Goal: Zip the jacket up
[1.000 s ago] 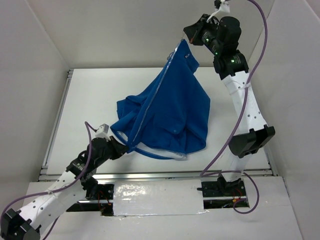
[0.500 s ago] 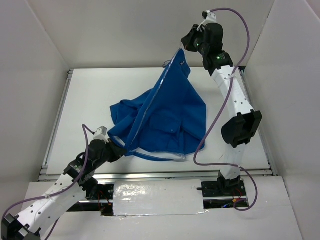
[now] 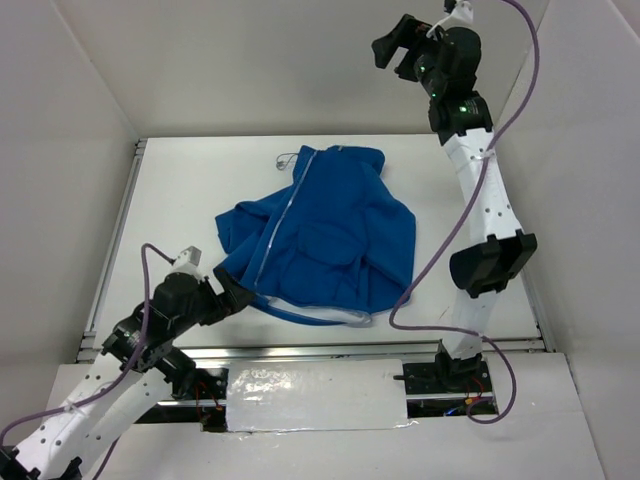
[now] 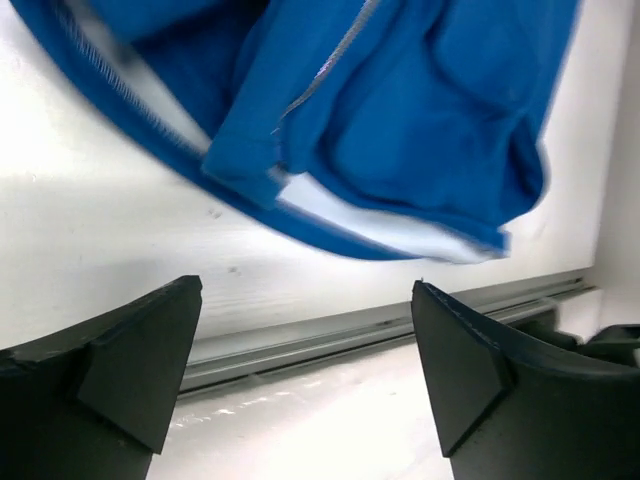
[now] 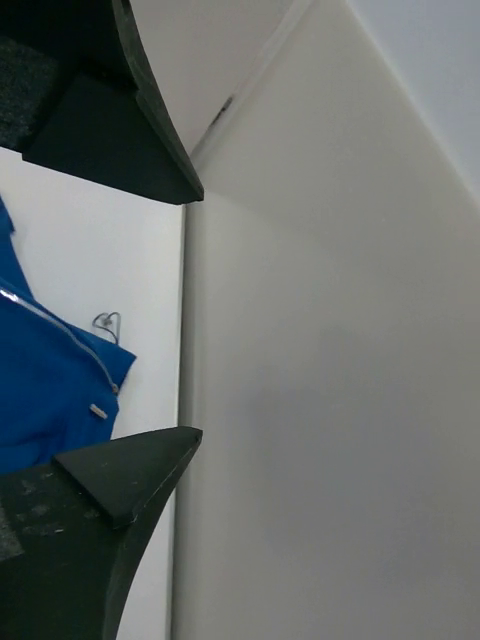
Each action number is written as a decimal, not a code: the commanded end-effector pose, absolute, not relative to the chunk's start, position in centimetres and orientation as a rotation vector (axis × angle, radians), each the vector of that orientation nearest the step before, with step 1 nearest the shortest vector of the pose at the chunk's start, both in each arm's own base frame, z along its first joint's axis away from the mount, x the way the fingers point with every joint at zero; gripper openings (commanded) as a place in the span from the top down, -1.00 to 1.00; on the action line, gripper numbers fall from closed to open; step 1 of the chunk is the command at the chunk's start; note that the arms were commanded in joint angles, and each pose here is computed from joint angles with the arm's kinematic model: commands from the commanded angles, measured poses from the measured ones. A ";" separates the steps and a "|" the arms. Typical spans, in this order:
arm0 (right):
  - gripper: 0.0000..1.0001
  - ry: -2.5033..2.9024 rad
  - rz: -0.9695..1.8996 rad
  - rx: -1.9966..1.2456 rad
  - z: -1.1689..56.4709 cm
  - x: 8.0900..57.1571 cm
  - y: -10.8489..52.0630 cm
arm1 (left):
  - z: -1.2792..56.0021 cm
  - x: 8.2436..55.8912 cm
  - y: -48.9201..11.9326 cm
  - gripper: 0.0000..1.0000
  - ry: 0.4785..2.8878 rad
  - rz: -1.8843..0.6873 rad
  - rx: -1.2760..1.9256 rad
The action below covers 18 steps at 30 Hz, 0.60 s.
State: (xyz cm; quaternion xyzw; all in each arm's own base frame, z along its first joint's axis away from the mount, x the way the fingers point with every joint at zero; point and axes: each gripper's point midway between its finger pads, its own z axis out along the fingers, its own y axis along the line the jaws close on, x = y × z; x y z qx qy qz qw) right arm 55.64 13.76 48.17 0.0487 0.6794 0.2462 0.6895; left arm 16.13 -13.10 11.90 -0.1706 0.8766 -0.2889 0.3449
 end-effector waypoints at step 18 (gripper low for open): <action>-1.00 1.621 0.553 0.291 39.4 20.2 6.0 | 33.3 17.7 4.0 -0.99 1.708 0.102 -0.687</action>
